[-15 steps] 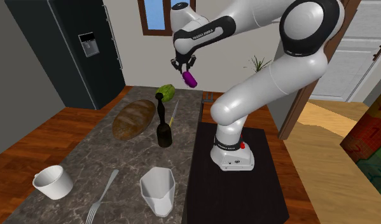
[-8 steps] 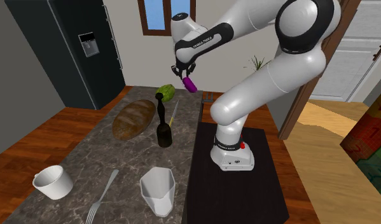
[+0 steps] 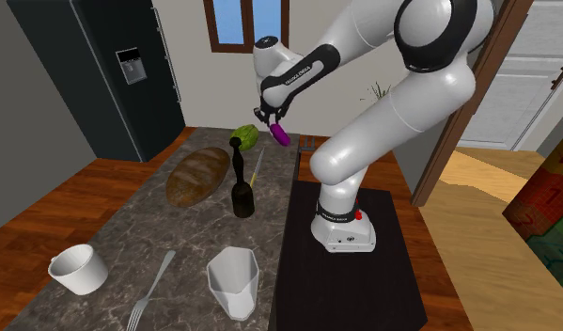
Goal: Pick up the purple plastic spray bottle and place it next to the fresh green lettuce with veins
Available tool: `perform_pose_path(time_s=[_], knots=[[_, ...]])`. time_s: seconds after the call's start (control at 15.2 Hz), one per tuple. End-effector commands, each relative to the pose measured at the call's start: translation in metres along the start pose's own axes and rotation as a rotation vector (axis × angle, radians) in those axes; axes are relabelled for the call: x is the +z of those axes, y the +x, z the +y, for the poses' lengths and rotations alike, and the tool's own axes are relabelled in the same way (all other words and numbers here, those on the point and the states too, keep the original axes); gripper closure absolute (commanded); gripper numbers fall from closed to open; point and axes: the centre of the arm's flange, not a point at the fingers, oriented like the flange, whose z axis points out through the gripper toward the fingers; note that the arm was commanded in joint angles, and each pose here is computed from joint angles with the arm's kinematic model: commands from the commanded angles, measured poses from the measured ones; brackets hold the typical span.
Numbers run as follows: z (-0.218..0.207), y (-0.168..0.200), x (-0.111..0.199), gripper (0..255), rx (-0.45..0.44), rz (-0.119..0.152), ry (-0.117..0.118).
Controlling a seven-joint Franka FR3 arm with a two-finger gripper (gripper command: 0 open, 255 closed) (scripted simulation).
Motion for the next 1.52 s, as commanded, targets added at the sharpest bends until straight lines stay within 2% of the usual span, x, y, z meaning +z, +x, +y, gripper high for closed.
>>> perform_pose_path(time_s=[0.0, 0.99, 1.45], knots=[[-0.001, -0.004, 0.01, 255, 0.0, 0.0, 0.001], [-0.011, -0.033, 0.082, 255, 0.0, 0.0, 0.001], [-0.011, -0.033, 0.082, 255, 0.0, 0.0, 0.001]])
